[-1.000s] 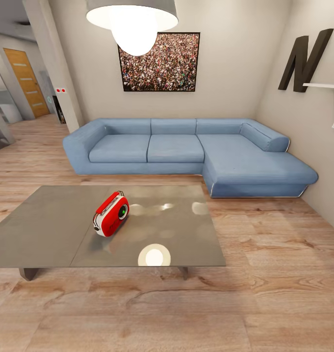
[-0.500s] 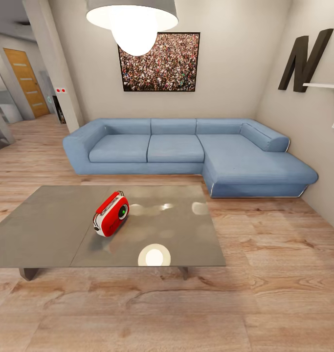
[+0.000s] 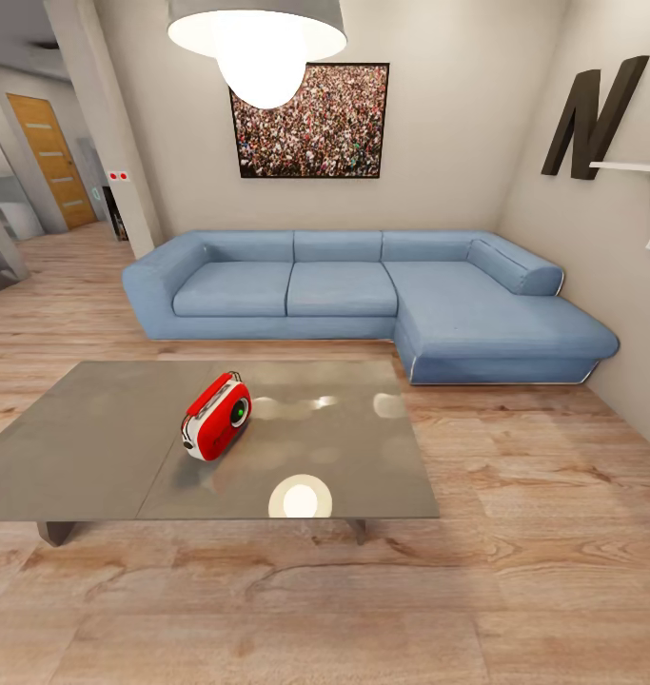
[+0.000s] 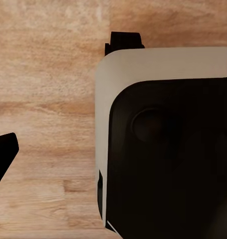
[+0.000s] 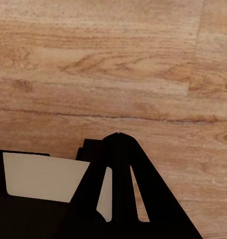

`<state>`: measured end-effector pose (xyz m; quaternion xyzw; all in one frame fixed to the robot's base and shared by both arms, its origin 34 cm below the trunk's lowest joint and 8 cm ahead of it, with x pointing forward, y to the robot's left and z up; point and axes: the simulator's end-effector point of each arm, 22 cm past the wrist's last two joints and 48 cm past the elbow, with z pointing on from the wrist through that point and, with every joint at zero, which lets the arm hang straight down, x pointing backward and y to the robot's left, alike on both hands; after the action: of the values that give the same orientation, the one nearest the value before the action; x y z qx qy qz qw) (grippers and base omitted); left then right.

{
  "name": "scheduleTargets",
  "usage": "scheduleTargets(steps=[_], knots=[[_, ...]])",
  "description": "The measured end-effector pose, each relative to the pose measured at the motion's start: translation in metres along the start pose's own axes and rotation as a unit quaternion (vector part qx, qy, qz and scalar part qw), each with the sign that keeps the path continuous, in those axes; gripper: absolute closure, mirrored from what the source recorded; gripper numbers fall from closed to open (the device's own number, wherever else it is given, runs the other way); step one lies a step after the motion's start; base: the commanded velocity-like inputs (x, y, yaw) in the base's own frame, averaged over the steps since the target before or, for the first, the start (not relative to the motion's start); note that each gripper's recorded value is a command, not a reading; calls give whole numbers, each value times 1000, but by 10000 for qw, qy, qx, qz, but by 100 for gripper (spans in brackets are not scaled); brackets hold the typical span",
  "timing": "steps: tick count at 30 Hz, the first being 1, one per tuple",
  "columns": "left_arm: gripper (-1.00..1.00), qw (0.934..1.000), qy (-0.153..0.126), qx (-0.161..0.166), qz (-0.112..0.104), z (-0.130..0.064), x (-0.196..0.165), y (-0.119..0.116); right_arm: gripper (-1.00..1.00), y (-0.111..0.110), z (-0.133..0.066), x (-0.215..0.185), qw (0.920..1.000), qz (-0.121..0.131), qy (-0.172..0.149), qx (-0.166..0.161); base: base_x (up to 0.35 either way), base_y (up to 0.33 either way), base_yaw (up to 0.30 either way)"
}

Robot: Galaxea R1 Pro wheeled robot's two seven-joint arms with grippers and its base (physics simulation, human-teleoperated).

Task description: Turn on the radio receiver that's on the table in the living room.

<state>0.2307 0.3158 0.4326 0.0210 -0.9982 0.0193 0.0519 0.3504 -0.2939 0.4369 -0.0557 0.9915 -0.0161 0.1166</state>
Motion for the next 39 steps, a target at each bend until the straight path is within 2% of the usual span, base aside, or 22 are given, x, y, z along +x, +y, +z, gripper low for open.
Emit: scheduleTargets(steps=[39], knots=[[-100, 10000, 0, -1, 0, 0, 0, 0, 100, 0, 0, 0, 10000, -2, 1, 2, 0, 0, 0]])
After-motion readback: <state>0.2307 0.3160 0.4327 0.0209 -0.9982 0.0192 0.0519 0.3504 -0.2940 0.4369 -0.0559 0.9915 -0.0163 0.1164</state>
